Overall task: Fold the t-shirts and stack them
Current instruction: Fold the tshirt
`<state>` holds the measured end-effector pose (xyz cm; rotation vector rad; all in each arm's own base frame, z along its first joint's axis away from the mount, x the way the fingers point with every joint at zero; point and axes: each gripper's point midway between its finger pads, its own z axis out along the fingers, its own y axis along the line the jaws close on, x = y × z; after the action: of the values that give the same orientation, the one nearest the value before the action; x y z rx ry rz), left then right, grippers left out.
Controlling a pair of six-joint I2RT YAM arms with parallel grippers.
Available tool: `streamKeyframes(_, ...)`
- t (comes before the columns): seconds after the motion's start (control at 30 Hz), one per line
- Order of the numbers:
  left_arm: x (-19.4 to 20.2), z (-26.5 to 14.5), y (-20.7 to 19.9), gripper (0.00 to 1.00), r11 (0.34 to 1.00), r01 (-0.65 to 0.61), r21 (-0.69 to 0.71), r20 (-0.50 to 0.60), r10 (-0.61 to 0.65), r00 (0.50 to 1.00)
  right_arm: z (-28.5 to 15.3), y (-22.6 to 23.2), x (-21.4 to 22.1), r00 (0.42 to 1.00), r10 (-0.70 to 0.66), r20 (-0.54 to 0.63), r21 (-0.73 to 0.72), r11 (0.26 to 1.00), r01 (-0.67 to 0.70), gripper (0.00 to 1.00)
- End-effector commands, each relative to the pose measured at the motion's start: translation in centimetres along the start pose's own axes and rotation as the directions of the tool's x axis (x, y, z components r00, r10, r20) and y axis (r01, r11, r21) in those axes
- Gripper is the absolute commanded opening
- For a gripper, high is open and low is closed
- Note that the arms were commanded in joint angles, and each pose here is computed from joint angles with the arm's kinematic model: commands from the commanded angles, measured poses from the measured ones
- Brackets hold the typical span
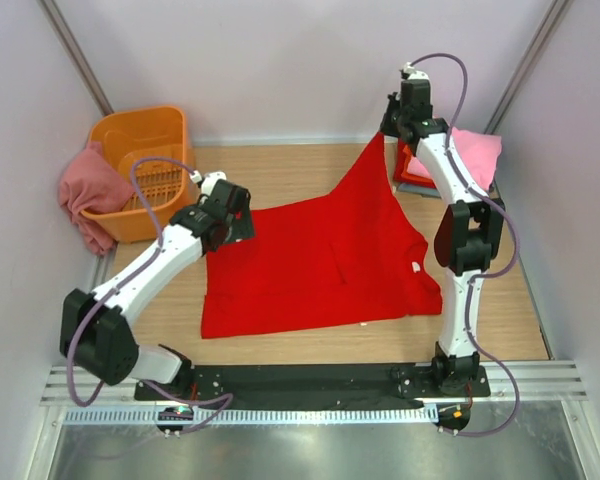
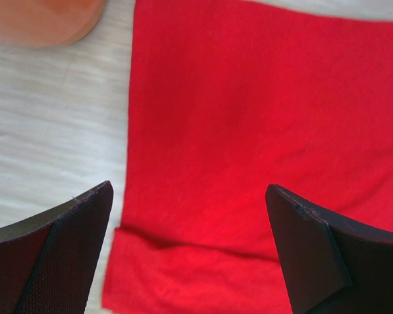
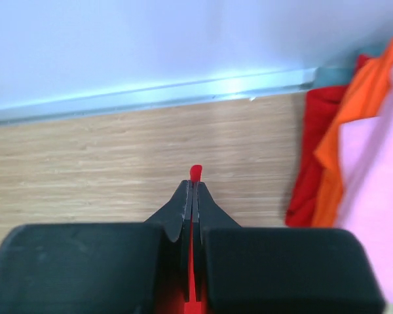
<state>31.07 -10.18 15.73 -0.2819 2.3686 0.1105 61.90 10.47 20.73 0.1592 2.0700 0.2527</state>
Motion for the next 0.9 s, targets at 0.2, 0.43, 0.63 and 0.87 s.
streamKeyframes(0.2, -4.8, 6.5, -2.9, 1.00, 0.993, 0.117, -0.028, 0.012, -0.116, 0.993, -3.5, -5.4, -1.9, 1.000, -0.025, 0.018, 0.171, 0.985, 0.022, 0.01)
streamKeyframes(0.43, -7.0, 11.9, -3.0, 0.96, 0.983, 0.152, -0.107, -0.002, -0.153, 0.988, -3.5, -6.0, -0.7, 1.000, -0.022, -0.015, 0.167, 0.986, 0.024, 0.01)
streamKeyframes(0.63, -7.1, 17.3, -1.0, 0.85, 0.957, 0.213, -0.195, -0.060, -0.228, 0.972, -3.9, -6.0, -0.6, 1.000, -0.016, -0.015, 0.158, 0.987, 0.018, 0.01)
streamKeyframes(0.87, -6.4, 20.8, -0.8, 0.79, 0.948, 0.229, -0.220, -0.095, -0.255, 0.962, -4.6, -6.2, -1.3, 1.000, -0.004, 0.004, 0.152, 0.988, 0.003, 0.01)
